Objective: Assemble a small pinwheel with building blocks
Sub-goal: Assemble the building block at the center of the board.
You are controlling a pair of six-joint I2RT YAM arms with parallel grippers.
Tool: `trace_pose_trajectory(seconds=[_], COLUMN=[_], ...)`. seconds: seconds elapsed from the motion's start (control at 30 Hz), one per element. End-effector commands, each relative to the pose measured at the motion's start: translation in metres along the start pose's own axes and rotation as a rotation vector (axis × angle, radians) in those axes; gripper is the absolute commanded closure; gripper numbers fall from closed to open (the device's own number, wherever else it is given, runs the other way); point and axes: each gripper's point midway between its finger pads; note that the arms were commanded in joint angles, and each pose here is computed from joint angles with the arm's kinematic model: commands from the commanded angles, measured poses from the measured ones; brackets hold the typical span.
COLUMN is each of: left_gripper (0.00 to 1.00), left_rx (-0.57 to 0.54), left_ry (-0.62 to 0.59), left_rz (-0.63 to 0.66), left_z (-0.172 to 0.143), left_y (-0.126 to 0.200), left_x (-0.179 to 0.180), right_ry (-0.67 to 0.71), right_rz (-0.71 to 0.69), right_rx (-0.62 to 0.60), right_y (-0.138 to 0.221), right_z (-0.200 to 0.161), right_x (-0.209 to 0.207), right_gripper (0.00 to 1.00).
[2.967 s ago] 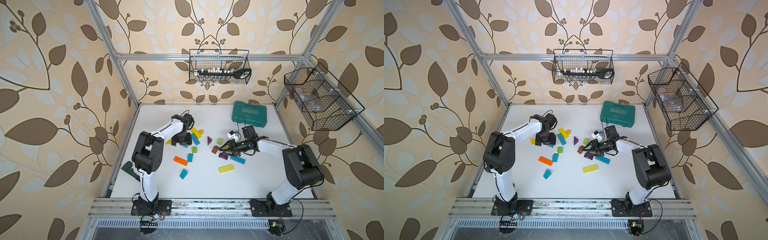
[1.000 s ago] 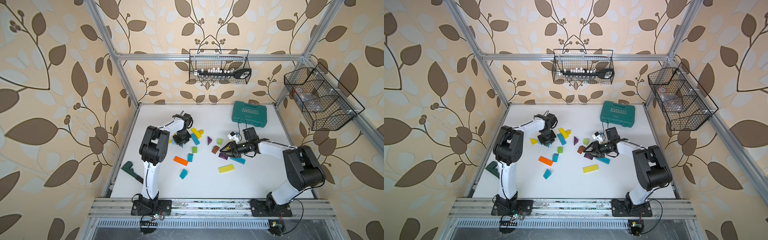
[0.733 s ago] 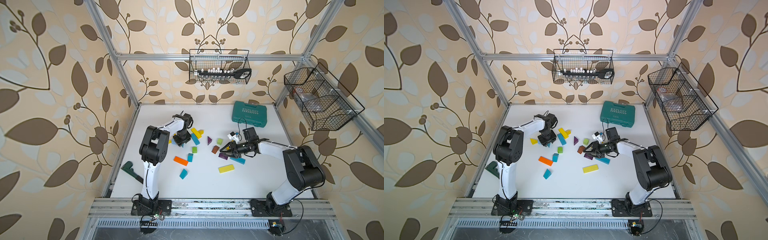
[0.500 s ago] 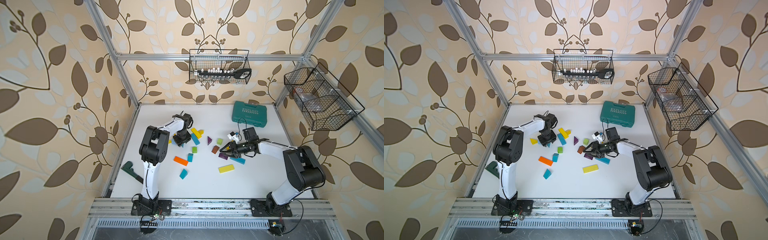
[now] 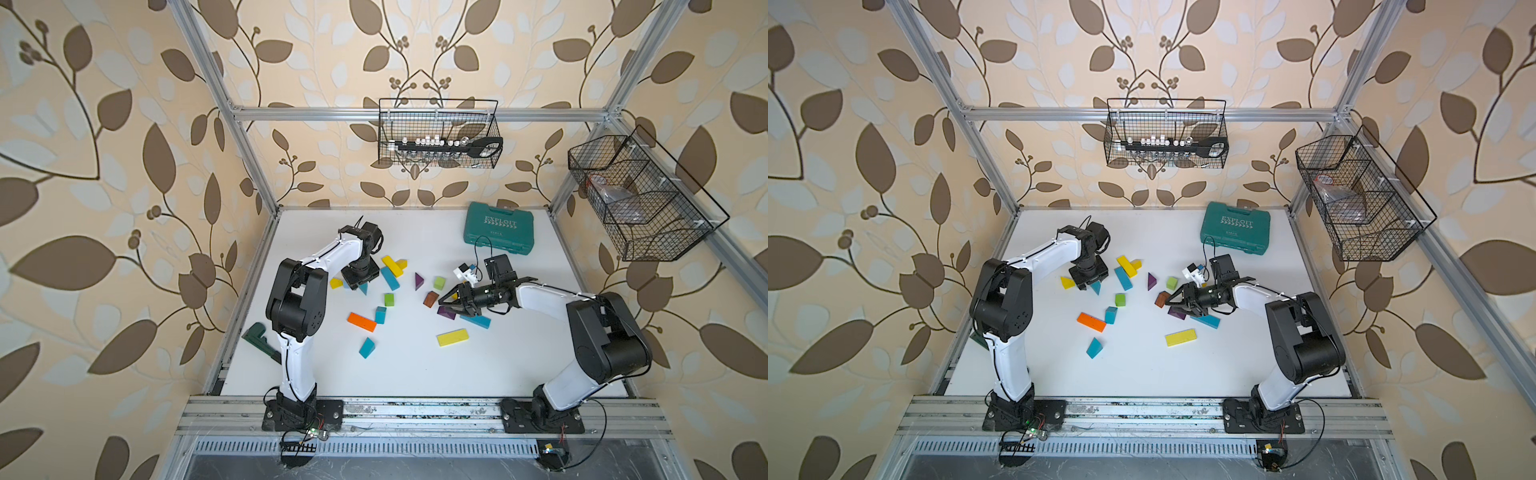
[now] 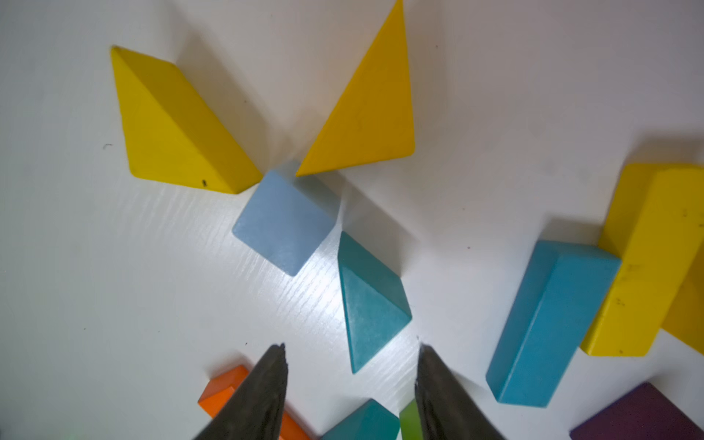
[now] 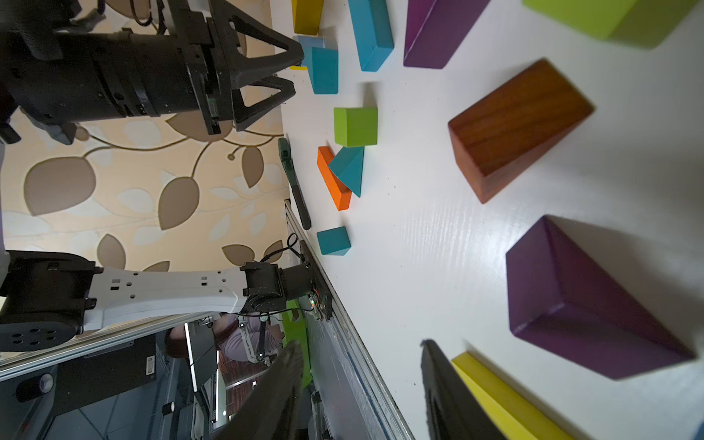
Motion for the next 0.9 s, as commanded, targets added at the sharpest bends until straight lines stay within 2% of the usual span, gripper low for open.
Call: trace_pose_trajectory(seconds=[0.0, 0.07, 0.13, 0.17, 0.33, 0.5, 0.63, 0.87], left_gripper=[0.34, 0.23, 0.03, 0.01, 0.01, 0.02, 0.09, 0.15], left_rx=[-0.038, -0.04, -0.035, -0.031, 0.042, 0.081, 0.114, 0.127], left_ry=[-0.027, -0.029, -0.022, -0.01, 0.032, 0.052, 0.077, 0.111], left_rz=[-0.025, -0.047, -0.076, -0.096, -0.198, -0.142, -0.086, 0.027], left_z=[-0.005, -0.016, -0.032, -0.039, -0.076, -0.096, -0.102, -0.097], left_y=[0.035, 0.045, 0.051, 0.053, 0.05, 0.044, 0.025, 0.001], left_x=[0.021, 0.039, 0.059, 0.067, 0.084, 0.084, 0.08, 0.077], right_ry=[0.026, 0.064, 0.121, 0.139, 0.206, 0.296, 0.333, 0.392], right_rz=[0.002, -0.044, -0.1, -0.115, -0.17, -0.256, -0.306, -0.335], right_rx=[0.003, -0.002, -0.01, -0.016, -0.048, -0.094, -0.114, -0.094], right_y=[0.004, 0.008, 0.01, 0.01, 0.013, 0.014, 0.017, 0.021], right_z=[-0.007, -0.009, -0.011, -0.011, -0.006, 0.004, 0.009, 0.003], right_x=[0.008, 0.011, 0.014, 0.015, 0.02, 0.022, 0.018, 0.013], right_gripper=[0.49, 0.49, 0.48, 0.48, 0.47, 0.45, 0.44, 0.42])
Point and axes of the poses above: each gripper's point midway between its finger pads, its own y axis back along the fingers, its own x axis along the line the jaws close on, z = x × y, and after that the axes turned 3 degrees about y, right-handed
